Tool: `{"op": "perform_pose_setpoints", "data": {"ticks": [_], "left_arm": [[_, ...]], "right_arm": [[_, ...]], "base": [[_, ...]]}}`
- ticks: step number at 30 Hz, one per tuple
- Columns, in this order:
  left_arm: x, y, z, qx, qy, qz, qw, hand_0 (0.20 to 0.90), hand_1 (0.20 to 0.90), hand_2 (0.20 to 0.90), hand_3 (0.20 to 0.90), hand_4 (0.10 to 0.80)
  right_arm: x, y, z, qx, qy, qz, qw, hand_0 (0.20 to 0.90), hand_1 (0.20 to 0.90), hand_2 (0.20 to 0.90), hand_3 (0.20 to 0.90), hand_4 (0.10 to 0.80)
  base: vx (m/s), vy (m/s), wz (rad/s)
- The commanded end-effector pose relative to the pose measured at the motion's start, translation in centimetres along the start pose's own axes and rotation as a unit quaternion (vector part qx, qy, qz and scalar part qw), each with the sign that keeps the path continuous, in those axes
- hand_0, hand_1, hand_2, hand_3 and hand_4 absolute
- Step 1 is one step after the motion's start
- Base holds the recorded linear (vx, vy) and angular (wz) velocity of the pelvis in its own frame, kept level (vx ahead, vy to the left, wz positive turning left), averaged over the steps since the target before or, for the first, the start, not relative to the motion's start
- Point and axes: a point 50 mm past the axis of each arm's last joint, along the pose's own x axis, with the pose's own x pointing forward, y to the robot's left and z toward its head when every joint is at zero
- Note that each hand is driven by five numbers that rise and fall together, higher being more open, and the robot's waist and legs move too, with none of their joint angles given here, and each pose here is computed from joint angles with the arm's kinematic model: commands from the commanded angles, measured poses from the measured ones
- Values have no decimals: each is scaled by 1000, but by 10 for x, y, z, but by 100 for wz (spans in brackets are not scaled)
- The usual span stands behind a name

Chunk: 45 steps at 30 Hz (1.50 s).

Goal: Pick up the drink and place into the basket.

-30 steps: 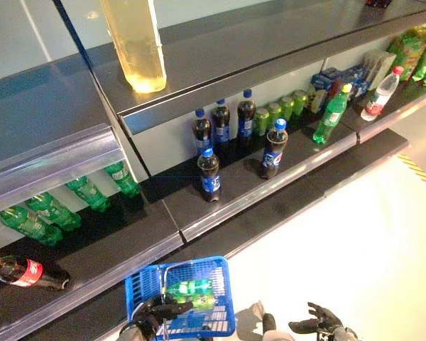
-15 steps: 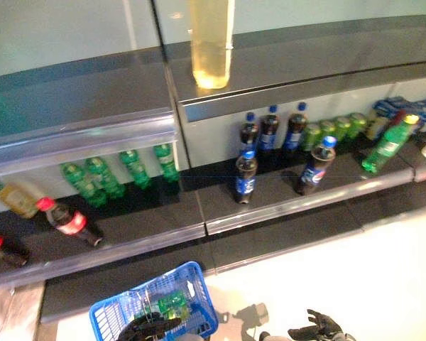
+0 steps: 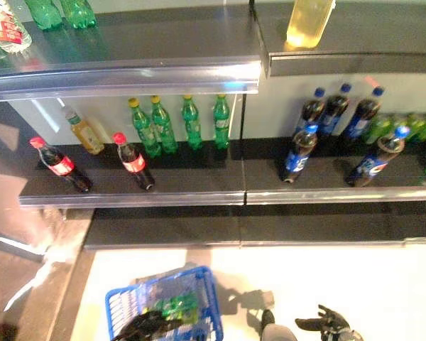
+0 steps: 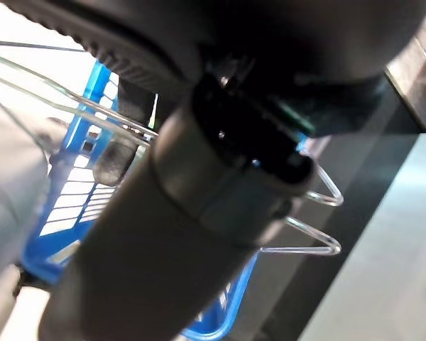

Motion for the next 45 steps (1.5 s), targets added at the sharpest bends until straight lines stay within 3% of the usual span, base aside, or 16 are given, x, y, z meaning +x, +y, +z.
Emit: {"op": "perform_pose_setpoints", "data": {"ticks": [1,20,26,30,33,36,45], "left_arm": [[2,-11,54,-9,-129,-57,990,300,300,300,200,100],[1,-4,56,-10,-133,-34,991,300,300,300,200,100],[2,-13,63,-5,-147,-42,988,300,300,300,200,100],[4,-29,82,-10,-178,-61,982,300,300,300,200,100],[1,-58,129,-26,-254,-94,962,300,300,300,200,100],[-2,-67,146,-31,-281,-106,953,300,300,300,200,100],[-2,-58,138,-14,-271,-99,957,300,300,300,200,100]], "right_arm": [[0,-28,14,-28,-24,-33,999,900,900,900,900,800],[0,-31,6,-33,1,-29,999,900,900,900,900,800],[0,-30,11,-44,-10,-23,999,900,900,900,900,800],[3,-27,34,-41,-44,-23,998,900,900,900,900,800],[4,-21,90,-44,-134,-22,990,900,900,900,900,800],[2,-20,111,-33,-177,-27,983,900,900,900,900,800],[-13,-19,156,16,-300,-26,953,900,900,900,900,800]], "base": [[26,-24,-4],[24,-3,0],[-6,-3,-12],[-208,9,-8],[-475,15,-18],[-247,-34,0],[-112,-58,4]]}}
